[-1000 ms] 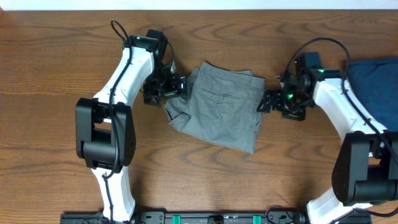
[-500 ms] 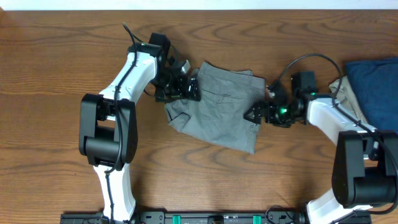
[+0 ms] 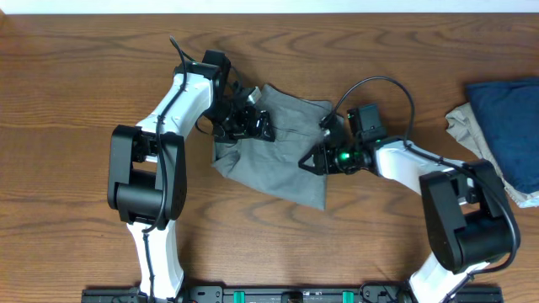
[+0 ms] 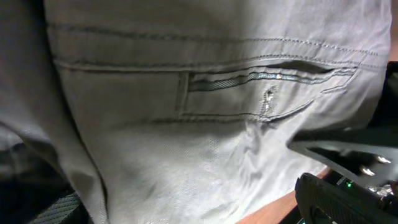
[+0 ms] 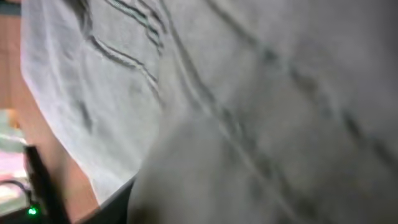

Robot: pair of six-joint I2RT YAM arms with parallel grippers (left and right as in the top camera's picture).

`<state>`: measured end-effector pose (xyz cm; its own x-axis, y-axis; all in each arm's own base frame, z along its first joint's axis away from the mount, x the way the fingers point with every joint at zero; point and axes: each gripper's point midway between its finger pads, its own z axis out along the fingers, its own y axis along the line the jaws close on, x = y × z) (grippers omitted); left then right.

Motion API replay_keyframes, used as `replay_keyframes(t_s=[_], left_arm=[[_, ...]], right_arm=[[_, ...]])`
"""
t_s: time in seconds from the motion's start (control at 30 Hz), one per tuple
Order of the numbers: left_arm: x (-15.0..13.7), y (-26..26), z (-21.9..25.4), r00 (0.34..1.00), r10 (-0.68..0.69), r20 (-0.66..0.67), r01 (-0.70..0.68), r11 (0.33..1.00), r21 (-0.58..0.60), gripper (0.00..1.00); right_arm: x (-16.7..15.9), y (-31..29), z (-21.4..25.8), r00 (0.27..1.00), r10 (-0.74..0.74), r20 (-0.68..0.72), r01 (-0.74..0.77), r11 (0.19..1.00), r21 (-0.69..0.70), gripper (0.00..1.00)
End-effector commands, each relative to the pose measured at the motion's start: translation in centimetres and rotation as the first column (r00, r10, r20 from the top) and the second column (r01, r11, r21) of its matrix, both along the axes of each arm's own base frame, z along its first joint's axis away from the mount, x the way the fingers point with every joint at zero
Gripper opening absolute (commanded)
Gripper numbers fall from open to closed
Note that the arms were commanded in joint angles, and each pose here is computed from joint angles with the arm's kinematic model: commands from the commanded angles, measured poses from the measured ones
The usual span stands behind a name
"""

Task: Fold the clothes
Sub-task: 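Lift the folded trousers with the right gripper and carry them right, then place the trousers on the clothes stack at right and release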

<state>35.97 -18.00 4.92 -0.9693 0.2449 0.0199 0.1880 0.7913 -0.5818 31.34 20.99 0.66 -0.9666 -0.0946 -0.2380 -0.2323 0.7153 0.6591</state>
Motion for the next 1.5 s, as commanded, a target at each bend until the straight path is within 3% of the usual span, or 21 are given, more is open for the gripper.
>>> replay_keyframes(t_s=[0.0, 0.3, 0.5, 0.67, 0.8, 0.9, 1.03, 1.3, 1.47], left_arm=[[-0.5, -0.3, -0.3, 1.0, -0.015, -0.018, 0.015, 1.0, -0.023, 1.0], [-0.7, -0.1, 0.8, 1.0, -0.01, -0.02, 0.01, 1.0, -0.022, 0.98], [-0.2, -0.1, 3.3, 0.999, -0.007, 0.039, 0.009, 0.999, -0.033, 0.98], [-0.2, -0.1, 3.9, 0.999, 0.014, 0.035, -0.013, 0.999, -0.033, 0.98], [-0.5, -0.1, 3.9, 1.0, 0.019, 0.02, -0.018, 0.999, -0.029, 0.98], [-0.7, 0.0, 3.9, 1.0, 0.018, 0.011, -0.018, 0.999, -0.027, 0.98], [-0.8, 0.0, 3.9, 1.0, 0.018, 0.004, -0.018, 1.0, -0.026, 0.98], [-1.2, 0.1, 3.9, 1.0, 0.018, -0.011, -0.018, 1.0, -0.022, 0.98], [-1.3, 0.1, 3.9, 1.0, 0.018, -0.018, -0.018, 1.0, -0.02, 0.98]], right_arm=[[0.0, -1.0, -1.6, 0.998, -0.048, -0.028, 0.046, 0.996, -0.074, 0.01], [3.3, -5.0, 2.1, 0.988, -0.142, 0.052, 0.146, 0.986, -0.076, 0.01], [8.4, -12.0, 10.9, 0.946, -0.214, 0.244, 0.27, 0.935, -0.231, 0.01], [12.4, -19.7, 20.9, 0.847, -0.268, 0.459, 0.455, 0.812, -0.365, 0.01], [13.5, -27.8, 27.8, 0.73, -0.273, 0.626, 0.633, 0.616, -0.469, 0.01], [12.3, -34.5, 31.1, 0.643, -0.317, 0.697, 0.755, 0.411, -0.51, 0.01], [9.6, -41.1, 31.4, 0.584, -0.406, 0.703, 0.811, 0.25, -0.528, 0.01], [5.3, -47.7, 26.2, 0.528, -0.609, 0.592, 0.815, 0.17, -0.554, 0.01], [2.0, -48.9, 22.5, 0.477, -0.729, 0.491, 0.797, 0.123, -0.591, 0.01]])
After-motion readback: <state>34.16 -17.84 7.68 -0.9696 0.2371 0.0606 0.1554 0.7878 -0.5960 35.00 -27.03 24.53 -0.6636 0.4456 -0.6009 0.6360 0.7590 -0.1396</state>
